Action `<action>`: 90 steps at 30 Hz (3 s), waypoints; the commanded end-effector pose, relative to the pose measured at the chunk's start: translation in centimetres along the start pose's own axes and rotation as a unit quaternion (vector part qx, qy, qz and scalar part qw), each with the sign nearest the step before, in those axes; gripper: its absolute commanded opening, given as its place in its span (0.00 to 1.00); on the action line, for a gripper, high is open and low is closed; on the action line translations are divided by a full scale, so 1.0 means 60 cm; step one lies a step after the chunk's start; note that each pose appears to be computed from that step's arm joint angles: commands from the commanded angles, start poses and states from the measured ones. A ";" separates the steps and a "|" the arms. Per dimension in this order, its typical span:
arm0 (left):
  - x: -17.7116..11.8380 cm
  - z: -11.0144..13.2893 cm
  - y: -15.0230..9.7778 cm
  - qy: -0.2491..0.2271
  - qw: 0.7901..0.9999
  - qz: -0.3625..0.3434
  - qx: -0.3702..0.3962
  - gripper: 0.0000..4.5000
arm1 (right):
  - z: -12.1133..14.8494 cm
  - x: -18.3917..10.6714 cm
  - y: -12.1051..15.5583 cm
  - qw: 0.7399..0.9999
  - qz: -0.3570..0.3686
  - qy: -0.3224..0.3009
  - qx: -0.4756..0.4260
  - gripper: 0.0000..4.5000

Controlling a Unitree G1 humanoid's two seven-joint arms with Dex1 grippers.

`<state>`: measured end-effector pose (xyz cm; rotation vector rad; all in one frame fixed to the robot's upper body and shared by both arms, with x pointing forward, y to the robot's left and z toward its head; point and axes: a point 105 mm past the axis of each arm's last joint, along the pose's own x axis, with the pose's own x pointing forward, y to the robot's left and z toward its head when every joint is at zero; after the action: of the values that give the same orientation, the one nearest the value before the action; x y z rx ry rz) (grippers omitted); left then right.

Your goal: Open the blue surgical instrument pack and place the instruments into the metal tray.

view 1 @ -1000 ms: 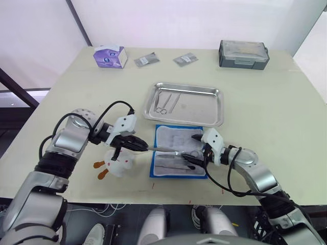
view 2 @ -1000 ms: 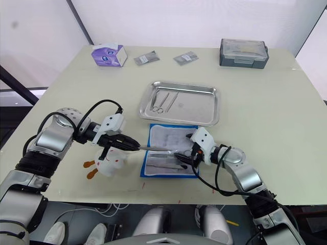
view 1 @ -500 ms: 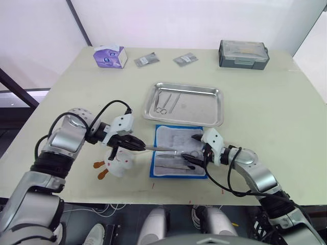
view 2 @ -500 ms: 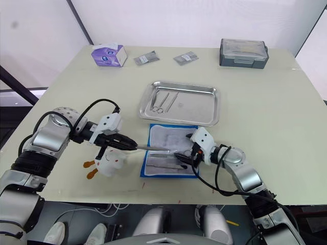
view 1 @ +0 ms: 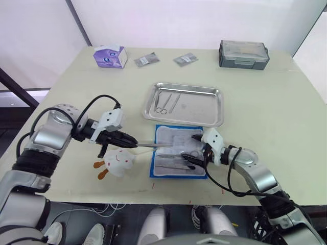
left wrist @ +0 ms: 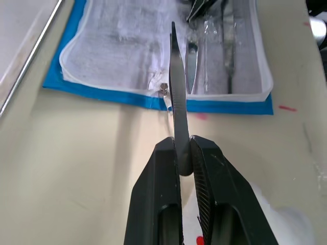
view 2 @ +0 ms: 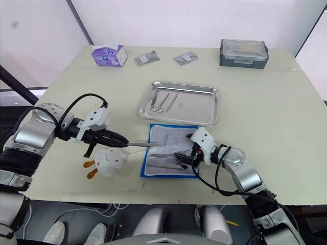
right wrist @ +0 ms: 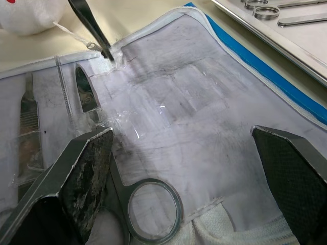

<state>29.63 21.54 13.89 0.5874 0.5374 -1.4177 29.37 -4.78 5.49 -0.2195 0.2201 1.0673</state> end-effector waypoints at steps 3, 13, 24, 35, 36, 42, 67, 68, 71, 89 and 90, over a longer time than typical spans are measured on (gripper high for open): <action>-0.020 0.047 0.004 -0.046 0.999 -0.005 0.008 0.01 | -0.115 -0.020 0.002 0.990 -0.018 0.123 0.061 1.00; -0.008 0.114 0.067 -0.155 0.980 0.121 -0.015 0.01 | -0.115 -0.021 0.003 0.990 -0.018 0.123 0.062 1.00; 0.032 0.148 0.152 -0.189 0.921 0.324 -0.109 0.01 | -0.116 -0.023 0.002 0.991 -0.019 0.121 0.062 1.00; 0.080 0.165 0.199 -0.197 0.864 0.416 -0.201 0.01 | -0.114 -0.022 -0.001 0.991 -0.017 0.118 0.058 1.00; 0.083 0.165 0.202 -0.194 0.860 0.424 -0.205 0.01 | -0.114 -0.022 -0.002 0.991 -0.017 0.118 0.058 1.00; 0.122 0.133 0.217 -0.131 0.830 0.473 -0.266 0.01 | -0.114 -0.021 -0.001 0.991 -0.021 0.117 0.058 1.00; 0.194 0.139 0.206 -0.135 0.832 0.434 -0.319 0.43 | -0.116 -0.026 -0.001 0.991 -0.023 0.119 0.060 1.00; 0.193 0.139 0.207 -0.134 0.831 0.436 -0.318 0.56 | -0.116 -0.026 -0.001 0.991 -0.023 0.119 0.060 1.00; 0.193 0.137 0.207 -0.133 0.830 0.438 -0.318 0.77 | -0.116 -0.026 -0.001 0.991 -0.023 0.119 0.061 1.00; 0.089 0.192 0.111 -0.307 0.920 0.205 -0.130 0.77 | -0.110 -0.019 -0.005 0.992 -0.024 0.113 0.058 1.00; 0.084 0.187 0.100 -0.303 0.928 0.185 -0.114 0.77 | -0.110 -0.020 -0.005 0.992 -0.024 0.114 0.058 1.00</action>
<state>37.76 11.42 17.44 -0.0154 0.1640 -0.9202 29.42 -4.81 5.56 -0.2200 0.2106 1.0687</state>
